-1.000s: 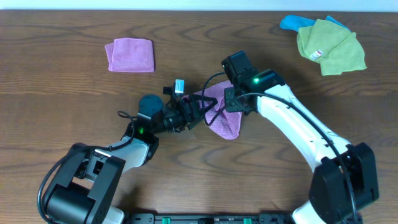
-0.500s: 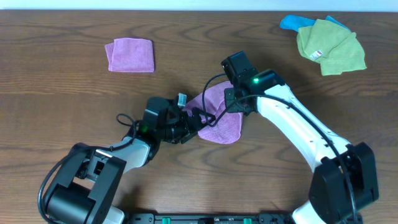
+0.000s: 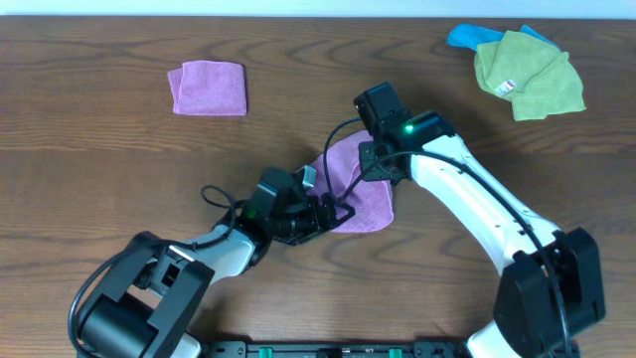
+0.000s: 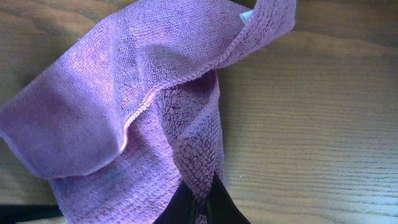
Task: Fold the cloth
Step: 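Grasp the left corner with the left gripper and spread the cloth flat, then lift the cloth's near edge with both grippers and stretch it apart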
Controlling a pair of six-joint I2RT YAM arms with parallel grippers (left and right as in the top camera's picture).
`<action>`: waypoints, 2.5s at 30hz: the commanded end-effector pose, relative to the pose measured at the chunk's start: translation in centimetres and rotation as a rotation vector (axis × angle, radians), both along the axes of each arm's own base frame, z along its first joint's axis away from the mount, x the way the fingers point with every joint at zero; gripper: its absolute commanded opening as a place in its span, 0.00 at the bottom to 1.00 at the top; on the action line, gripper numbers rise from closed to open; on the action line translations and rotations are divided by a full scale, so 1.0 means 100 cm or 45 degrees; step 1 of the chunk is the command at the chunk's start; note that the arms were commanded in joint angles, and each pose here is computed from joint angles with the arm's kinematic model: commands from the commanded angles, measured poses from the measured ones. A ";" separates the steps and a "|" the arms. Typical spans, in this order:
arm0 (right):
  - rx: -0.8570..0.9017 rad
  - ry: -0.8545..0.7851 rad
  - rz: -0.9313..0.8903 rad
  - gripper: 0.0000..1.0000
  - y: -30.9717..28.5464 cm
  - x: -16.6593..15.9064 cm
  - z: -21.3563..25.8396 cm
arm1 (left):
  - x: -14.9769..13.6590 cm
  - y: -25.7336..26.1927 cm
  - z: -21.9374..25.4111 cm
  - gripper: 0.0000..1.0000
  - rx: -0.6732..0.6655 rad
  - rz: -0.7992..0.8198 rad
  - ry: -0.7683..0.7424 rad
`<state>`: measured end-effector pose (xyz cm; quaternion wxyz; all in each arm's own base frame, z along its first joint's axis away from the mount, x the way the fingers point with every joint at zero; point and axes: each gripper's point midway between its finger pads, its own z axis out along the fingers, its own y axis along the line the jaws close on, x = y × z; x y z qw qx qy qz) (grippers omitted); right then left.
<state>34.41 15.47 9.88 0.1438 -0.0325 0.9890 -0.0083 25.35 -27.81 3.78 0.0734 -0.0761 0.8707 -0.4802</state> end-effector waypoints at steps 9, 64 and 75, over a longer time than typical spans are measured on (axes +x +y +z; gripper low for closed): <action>-0.013 -0.015 -0.021 0.02 -0.003 0.001 0.005 | 0.009 -0.002 0.006 0.05 0.007 -0.002 -0.094; -0.031 0.238 -0.170 0.02 -0.014 -0.089 -0.033 | 0.014 0.127 0.022 0.06 -0.111 -0.113 0.094; 0.156 -0.168 -0.139 0.01 0.013 -0.026 0.005 | 0.071 0.121 0.062 0.06 -0.276 0.030 -0.021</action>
